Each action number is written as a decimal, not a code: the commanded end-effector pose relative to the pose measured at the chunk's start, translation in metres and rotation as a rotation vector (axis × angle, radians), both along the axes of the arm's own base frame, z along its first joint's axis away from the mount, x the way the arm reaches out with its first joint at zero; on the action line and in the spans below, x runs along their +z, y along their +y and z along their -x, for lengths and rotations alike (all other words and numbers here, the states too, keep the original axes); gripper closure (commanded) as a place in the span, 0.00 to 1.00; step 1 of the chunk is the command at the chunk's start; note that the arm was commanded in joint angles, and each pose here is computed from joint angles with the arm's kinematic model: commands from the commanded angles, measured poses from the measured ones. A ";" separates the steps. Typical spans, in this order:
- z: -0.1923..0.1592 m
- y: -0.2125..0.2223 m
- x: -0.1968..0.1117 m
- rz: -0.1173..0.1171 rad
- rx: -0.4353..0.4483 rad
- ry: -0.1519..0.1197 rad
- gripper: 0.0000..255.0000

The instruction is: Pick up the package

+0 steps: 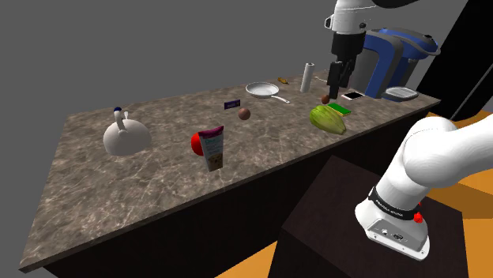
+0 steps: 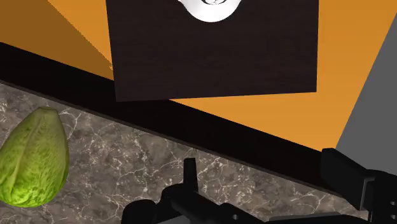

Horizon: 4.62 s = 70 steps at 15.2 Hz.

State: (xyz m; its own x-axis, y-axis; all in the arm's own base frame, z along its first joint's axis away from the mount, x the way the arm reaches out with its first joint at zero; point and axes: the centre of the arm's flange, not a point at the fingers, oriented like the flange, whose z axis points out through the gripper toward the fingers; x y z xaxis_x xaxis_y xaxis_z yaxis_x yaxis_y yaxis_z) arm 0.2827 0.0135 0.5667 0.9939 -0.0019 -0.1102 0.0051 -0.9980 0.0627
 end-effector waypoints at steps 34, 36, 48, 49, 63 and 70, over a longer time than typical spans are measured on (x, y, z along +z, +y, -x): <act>-0.312 0.181 -0.164 -0.089 1.003 -0.043 0.00; -0.312 0.181 -0.175 -0.089 1.003 -0.043 0.00; -0.312 0.181 -0.204 -0.089 1.003 -0.044 1.00; -0.312 0.181 -0.204 -0.089 1.003 -0.044 1.00; -0.312 0.181 -0.151 -0.089 1.003 -0.043 1.00; -0.312 0.181 -0.124 -0.089 1.003 -0.043 1.00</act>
